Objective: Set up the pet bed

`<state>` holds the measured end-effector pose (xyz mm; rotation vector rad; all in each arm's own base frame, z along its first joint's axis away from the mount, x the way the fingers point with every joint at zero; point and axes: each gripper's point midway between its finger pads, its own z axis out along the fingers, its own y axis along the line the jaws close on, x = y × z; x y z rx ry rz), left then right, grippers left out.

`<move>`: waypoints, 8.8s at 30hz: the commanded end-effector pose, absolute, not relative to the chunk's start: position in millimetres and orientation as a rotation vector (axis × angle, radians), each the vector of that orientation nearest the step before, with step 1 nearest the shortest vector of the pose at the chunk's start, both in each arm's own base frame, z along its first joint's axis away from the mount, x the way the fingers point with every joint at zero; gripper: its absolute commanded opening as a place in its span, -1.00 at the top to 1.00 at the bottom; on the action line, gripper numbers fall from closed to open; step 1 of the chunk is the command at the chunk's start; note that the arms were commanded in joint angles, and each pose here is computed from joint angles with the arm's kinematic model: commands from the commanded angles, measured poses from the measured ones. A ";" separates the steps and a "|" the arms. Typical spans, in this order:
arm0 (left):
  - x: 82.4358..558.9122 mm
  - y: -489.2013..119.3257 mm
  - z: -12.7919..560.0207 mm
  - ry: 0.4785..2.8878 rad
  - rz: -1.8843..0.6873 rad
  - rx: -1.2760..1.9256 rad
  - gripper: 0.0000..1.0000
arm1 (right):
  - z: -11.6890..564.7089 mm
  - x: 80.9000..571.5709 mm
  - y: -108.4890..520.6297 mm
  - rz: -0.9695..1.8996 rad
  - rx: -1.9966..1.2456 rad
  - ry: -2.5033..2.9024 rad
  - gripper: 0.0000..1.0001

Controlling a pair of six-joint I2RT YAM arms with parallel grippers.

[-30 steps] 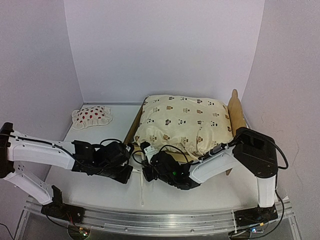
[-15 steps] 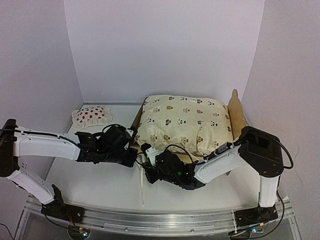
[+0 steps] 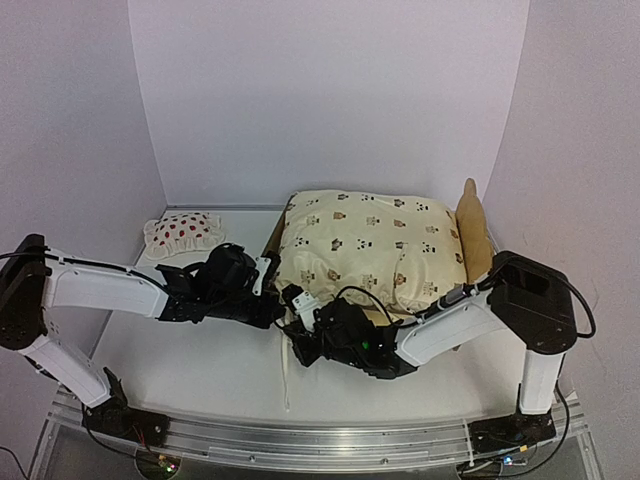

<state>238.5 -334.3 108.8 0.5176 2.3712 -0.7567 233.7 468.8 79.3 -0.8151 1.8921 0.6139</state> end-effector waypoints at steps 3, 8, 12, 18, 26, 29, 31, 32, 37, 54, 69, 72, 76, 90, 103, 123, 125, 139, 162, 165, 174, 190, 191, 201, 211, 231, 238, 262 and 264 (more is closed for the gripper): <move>246.5 -348.7 116.9 2.307 -0.861 0.546 1.00 | 92.2 222.8 458.2 0.616 -0.871 1.846 0.56; 249.5 -348.1 115.1 2.309 -0.863 0.548 1.00 | 93.2 228.8 436.5 0.533 -0.872 1.844 0.41; 251.3 -347.5 114.2 2.311 -0.863 0.547 1.00 | 95.9 241.2 426.1 0.461 -0.866 1.838 0.48; 251.9 -347.8 112.7 2.318 -0.859 0.554 1.00 | 91.0 260.2 422.9 0.302 -0.889 1.809 0.61; 250.0 -342.3 114.5 2.327 -0.842 0.550 1.00 | 70.9 274.8 431.9 0.228 -0.874 1.831 0.68; 249.2 -339.8 115.5 2.327 -0.834 0.548 1.00 | 66.9 268.5 439.1 0.303 -0.880 1.852 0.59; 248.4 -338.4 116.0 2.326 -0.836 0.547 1.00 | 64.7 268.0 443.3 0.322 -0.879 1.860 0.54; 247.6 -337.8 116.3 2.325 -0.838 0.547 1.00 | 64.3 268.3 445.9 0.330 -0.879 1.860 0.51; 241.0 -330.0 111.7 2.355 -0.826 0.544 1.00 | 58.9 273.8 456.0 0.327 -0.872 1.860 0.42; 228.1 -314.5 113.7 2.364 -0.832 0.528 1.00 | 80.9 275.0 456.1 0.362 -0.830 1.789 1.00; 240.4 -343.5 106.6 2.330 -0.943 0.553 1.00 | 112.1 230.9 458.4 0.671 -0.913 1.777 1.00; 240.7 -352.8 104.3 2.325 -0.983 0.575 1.00 | 110.9 229.0 459.0 0.680 -0.921 1.784 1.00; 239.3 -361.0 103.9 2.318 -1.029 0.596 1.00 | 105.2 228.0 460.6 0.687 -0.927 1.802 1.00; 240.1 -367.8 92.4 2.289 -1.050 0.638 1.00 | 83.6 212.5 475.3 0.799 -0.992 1.868 1.00; 238.8 -366.7 75.1 2.273 -1.036 0.691 1.00 | 87.2 211.3 458.9 0.730 -0.996 1.956 0.72; 241.3 -371.5 68.1 2.275 -1.065 0.702 1.00 | 96.6 251.4 391.9 0.256 -0.843 2.059 0.54; 241.5 -371.4 68.9 2.274 -1.067 0.702 1.00 | 90.4 253.8 392.0 0.225 -0.853 2.061 0.57; 241.2 -371.3 82.3 2.288 -1.093 0.655 1.00 | 51.8 260.3 429.0 0.295 -1.014 1.940 0.45; 235.6 -373.0 101.3 2.289 -1.155 0.632 1.00 | 63.2 263.6 434.5 0.421 -0.976 1.675 0.31; 235.6 -372.9 104.5 2.290 -1.165 0.616 1.00 | 60.9 262.4 436.2 0.434 -0.991 1.667 0.23; 233.6 -374.6 113.2 2.284 -1.210 0.590 1.00 | 60.4 263.6 438.5 0.457 -0.995 1.632 0.19; 229.6 -375.7 127.4 2.260 -1.262 0.580 1.00 | 73.6 268.1 446.7 0.454 -0.983 1.562 0.27; 229.6 -375.7 127.6 2.260 -1.262 0.579 1.00 | 75.1 269.0 446.1 0.451 -0.976 1.559 0.27; 230.6 -376.0 132.0 2.257 -1.268 0.565 1.00 | 92.8 265.7 444.2 0.496 -0.938 1.521 0.25; 232.5 -373.3 133.7 2.261 -1.256 0.536 1.00 | 91.2 264.7 445.4 0.512 -0.933 1.528 0.83; 225.2 -315.4 118.7 2.317 -0.886 0.538 -0.22 | 93.2 280.3 428.7 0.472 -0.768 1.687 1.00; 194.0 -340.2 104.7 2.315 -0.892 0.729 -0.19 | 95.2 282.3 429.7 0.496 -0.714 1.776 1.00; 186.1 -392.6 33.9 2.436 -0.579 0.838 0.07 | 94.7 280.0 425.0 0.517 -0.662 1.875 1.00; 183.4 -393.3 28.5 2.446 -0.534 0.838 0.11 | 94.9 279.6 425.1 0.520 -0.661 1.877 1.00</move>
